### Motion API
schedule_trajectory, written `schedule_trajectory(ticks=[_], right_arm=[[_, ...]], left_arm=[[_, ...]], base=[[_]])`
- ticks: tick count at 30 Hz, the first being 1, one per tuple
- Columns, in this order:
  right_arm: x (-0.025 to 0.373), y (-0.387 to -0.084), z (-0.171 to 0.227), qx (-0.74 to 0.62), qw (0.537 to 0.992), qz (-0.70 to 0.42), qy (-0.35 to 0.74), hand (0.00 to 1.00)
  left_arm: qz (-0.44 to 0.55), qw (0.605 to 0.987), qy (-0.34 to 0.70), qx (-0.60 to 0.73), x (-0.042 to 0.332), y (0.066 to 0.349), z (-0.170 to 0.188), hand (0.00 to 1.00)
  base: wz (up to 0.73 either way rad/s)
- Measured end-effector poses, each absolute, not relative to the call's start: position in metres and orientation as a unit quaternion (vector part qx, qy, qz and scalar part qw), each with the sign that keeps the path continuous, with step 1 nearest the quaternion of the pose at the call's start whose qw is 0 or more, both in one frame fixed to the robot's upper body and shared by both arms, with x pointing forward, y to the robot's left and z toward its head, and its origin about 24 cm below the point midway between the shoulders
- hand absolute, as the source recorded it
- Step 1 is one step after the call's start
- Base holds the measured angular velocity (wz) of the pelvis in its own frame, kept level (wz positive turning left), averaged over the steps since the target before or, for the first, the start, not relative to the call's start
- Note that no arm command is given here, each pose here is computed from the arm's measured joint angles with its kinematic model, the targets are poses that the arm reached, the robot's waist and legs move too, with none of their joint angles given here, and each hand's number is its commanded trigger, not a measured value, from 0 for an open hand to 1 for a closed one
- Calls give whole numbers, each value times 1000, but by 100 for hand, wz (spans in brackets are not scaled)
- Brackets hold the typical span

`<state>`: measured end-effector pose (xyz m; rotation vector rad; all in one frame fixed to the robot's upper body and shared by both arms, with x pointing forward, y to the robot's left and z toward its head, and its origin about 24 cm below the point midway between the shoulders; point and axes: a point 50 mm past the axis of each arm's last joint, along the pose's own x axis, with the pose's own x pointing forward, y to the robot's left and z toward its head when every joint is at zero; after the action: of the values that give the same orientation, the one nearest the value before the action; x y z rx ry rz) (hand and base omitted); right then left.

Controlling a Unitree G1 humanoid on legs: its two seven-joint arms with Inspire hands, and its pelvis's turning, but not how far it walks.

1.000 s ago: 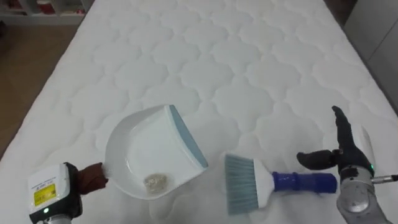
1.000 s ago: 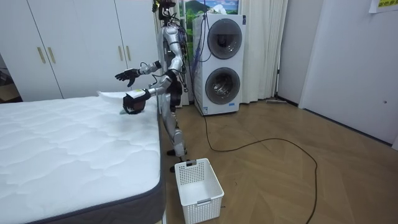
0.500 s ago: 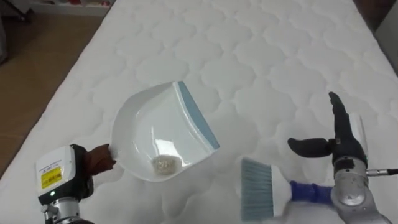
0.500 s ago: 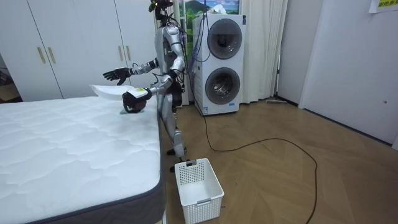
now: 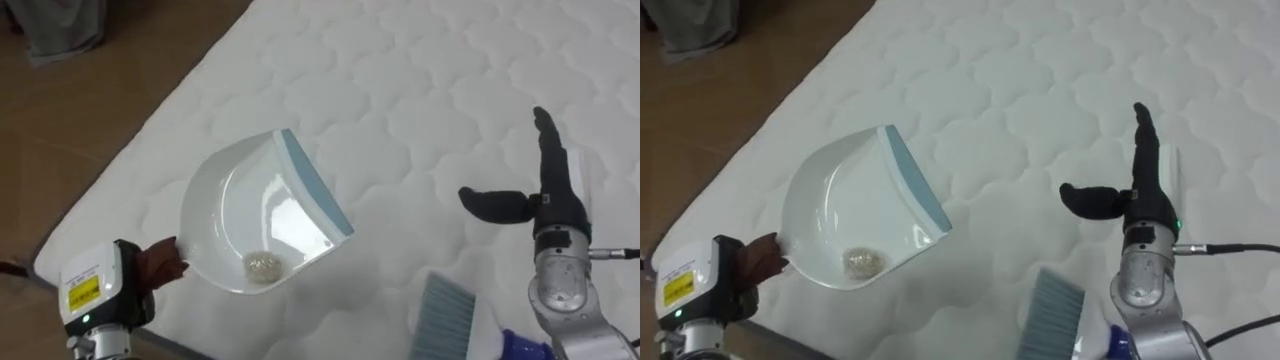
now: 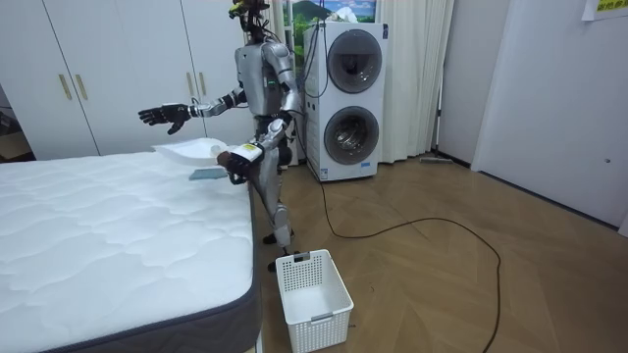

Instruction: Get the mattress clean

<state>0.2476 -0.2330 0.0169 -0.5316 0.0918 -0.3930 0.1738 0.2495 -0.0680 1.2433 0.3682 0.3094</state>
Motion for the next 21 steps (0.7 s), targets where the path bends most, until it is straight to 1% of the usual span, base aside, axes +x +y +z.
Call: schedule_trajectory(ticks=[2,6,11,16,21], right_arm=[[247,-228,16,-249,947,-198,41,0],[245,-225,13,-242,948,-201,46,0],[244,-220,11,-233,950,-202,44,0],[238,-221,6,-235,949,-202,53,0],[238,-221,5,-226,951,-203,56,0]], left_arm=[[142,790,174,570,173,245,-70,100],[124,800,164,564,179,236,-68,100],[120,799,165,566,179,236,-69,100],[129,796,157,570,181,239,-64,100],[131,797,153,569,182,239,-62,100]], base=[[74],[112],[59],[24],[7]])
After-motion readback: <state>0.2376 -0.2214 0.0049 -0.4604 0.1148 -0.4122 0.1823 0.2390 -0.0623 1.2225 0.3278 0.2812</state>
